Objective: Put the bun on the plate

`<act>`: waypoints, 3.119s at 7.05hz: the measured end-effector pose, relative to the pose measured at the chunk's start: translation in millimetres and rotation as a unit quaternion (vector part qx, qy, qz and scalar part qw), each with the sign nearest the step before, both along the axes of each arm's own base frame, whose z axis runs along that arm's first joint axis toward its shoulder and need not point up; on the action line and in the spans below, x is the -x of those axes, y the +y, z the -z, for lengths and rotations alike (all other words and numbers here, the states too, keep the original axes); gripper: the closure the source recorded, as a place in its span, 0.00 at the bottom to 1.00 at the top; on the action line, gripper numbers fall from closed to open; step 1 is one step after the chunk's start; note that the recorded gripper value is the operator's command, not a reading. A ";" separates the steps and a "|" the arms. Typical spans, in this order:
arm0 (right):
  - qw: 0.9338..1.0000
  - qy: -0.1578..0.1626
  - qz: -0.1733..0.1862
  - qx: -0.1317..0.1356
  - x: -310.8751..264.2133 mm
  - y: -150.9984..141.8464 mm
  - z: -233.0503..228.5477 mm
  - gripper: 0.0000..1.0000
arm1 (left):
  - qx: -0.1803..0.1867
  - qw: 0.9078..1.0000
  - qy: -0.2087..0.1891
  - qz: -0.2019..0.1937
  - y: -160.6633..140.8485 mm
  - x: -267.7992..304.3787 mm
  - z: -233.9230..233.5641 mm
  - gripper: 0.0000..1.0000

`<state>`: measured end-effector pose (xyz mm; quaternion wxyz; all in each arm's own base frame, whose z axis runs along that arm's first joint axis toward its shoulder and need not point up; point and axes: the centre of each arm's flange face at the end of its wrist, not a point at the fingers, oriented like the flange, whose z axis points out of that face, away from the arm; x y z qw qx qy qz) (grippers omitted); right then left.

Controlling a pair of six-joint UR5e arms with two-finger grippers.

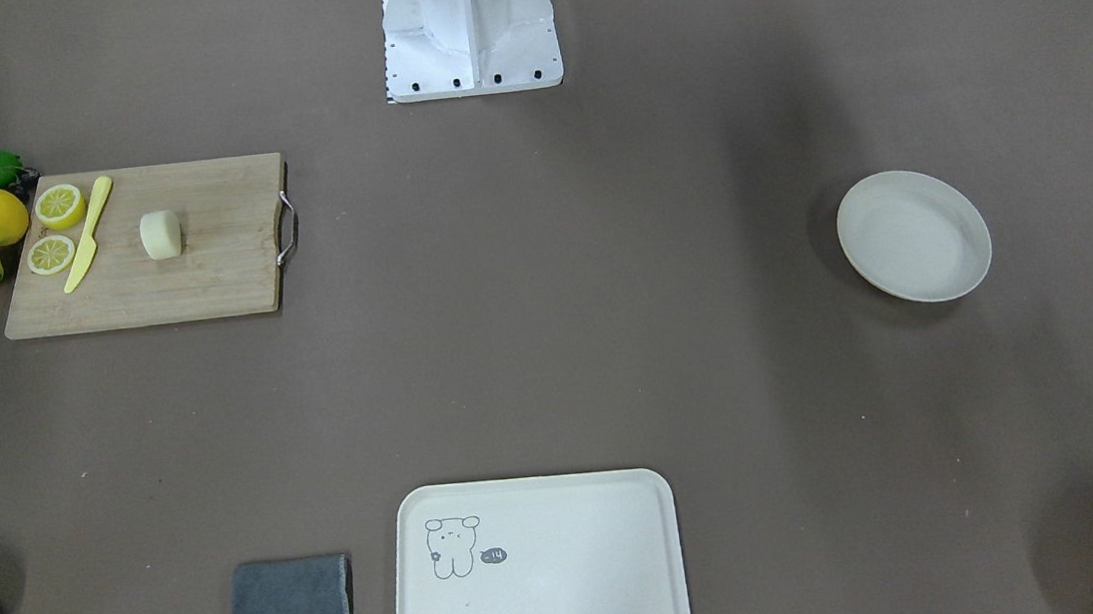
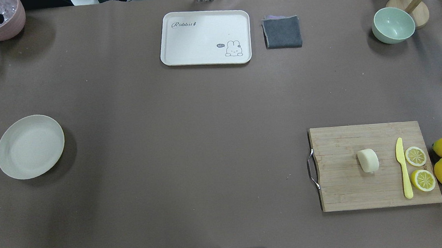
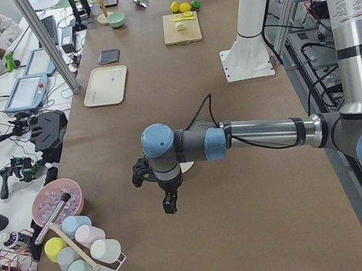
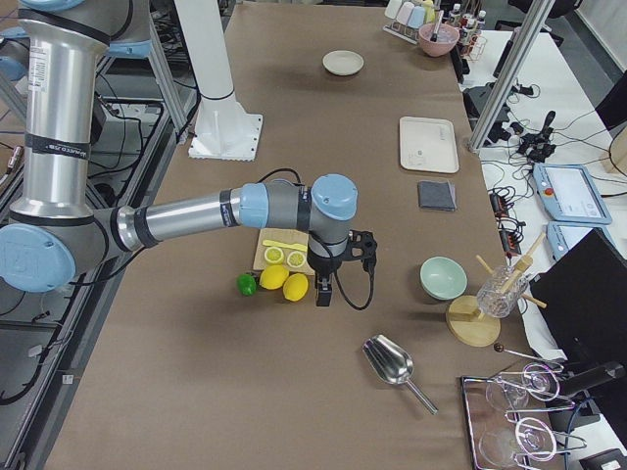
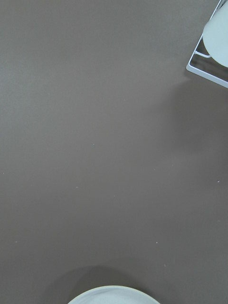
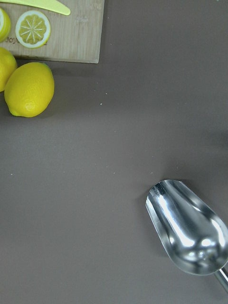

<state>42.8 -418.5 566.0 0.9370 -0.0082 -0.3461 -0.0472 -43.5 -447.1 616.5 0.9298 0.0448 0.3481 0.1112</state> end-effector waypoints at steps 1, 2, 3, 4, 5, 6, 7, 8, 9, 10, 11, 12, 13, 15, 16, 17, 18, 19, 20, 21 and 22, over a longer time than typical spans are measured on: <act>1.000 0.000 0.000 -0.001 0.0 0.2 1.3 0.00 | -0.002 1.000 0.000 0.000 0.8 0.1 0.9 0.02; 1.000 0.000 0.000 -0.001 0.0 0.5 1.2 0.00 | -0.005 1.000 0.000 0.000 1.7 0.5 2.4 0.02; 1.000 0.000 0.000 -0.001 -0.1 0.7 0.9 0.00 | -0.007 1.000 0.000 0.000 2.0 0.8 3.0 0.02; 1.000 0.001 -0.002 -0.001 -0.1 0.1 1.7 0.00 | -0.008 1.000 0.000 0.000 1.9 0.8 3.3 0.02; 1.000 0.001 -0.003 -0.006 -0.1 -2.4 7.1 0.00 | -0.010 1.000 0.000 0.000 0.7 0.7 4.6 0.02; 1.000 0.002 -0.004 -0.020 -0.1 -9.8 19.1 0.00 | -0.018 1.000 0.001 0.001 -2.1 0.8 8.2 0.02; 0.999 0.001 -0.011 -0.040 -4.5 -23.2 37.1 0.00 | -0.041 0.999 0.003 0.003 -6.1 1.9 17.9 0.02; 0.998 0.001 -0.025 -0.059 -16.9 -34.1 53.4 0.00 | -0.071 0.997 0.005 0.009 -8.7 6.0 29.2 0.02; 0.997 0.001 -0.041 -0.070 -31.6 -38.1 62.7 0.00 | -0.090 0.996 0.005 0.015 -10.4 11.0 35.3 0.02; 0.995 0.001 -0.051 -0.082 -42.4 -37.8 67.1 0.00 | -0.108 0.994 0.005 0.020 -19.5 14.3 42.0 0.02; 0.994 0.001 -0.055 -0.098 -47.0 -35.4 66.6 0.00 | -0.119 0.992 0.004 0.031 -35.3 17.3 48.4 0.02; 0.992 -0.001 -0.057 -0.116 -48.2 -30.3 60.1 0.00 | -0.115 0.992 0.005 0.045 -44.0 19.9 48.8 0.02; 0.989 -0.006 -0.060 -0.133 -47.7 -26.8 54.9 0.00 | -0.111 0.992 0.008 0.053 -45.8 21.2 46.9 0.02; 0.989 -0.025 -0.086 -0.117 -40.0 -24.8 51.1 0.00 | -0.110 0.992 0.010 0.057 -49.4 19.5 48.8 0.02; 0.990 -0.033 -0.091 -0.098 -22.9 -27.5 52.1 0.00 | -0.107 0.993 0.011 0.052 -52.1 12.4 46.7 0.02; 0.992 -0.039 -0.090 -0.080 2.7 -31.2 54.8 0.00 | -0.095 0.994 0.017 0.050 -53.4 0.3 43.9 0.02; 0.992 -0.046 -0.095 -0.069 32.9 -34.4 60.0 0.00 | -0.076 0.995 0.029 0.053 -53.7 -16.5 41.9 0.02; 0.991 -0.057 -0.103 -0.061 63.2 -33.7 65.1 0.00 | -0.062 0.996 0.037 0.054 -54.4 -34.4 37.7 0.02; 0.991 -0.067 -0.107 -0.054 91.1 -29.4 67.6 0.00 | -0.054 0.996 0.044 0.055 -55.4 -49.8 30.2 0.02; 0.990 -0.074 -0.111 -0.047 117.1 -24.6 70.5 0.00 | -0.047 0.996 0.057 0.057 -55.5 -66.4 19.9 0.02; 0.989 -0.078 -0.115 -0.042 143.8 -19.5 74.6 0.00 | -0.037 0.994 0.079 0.058 -54.1 -84.4 5.4 0.02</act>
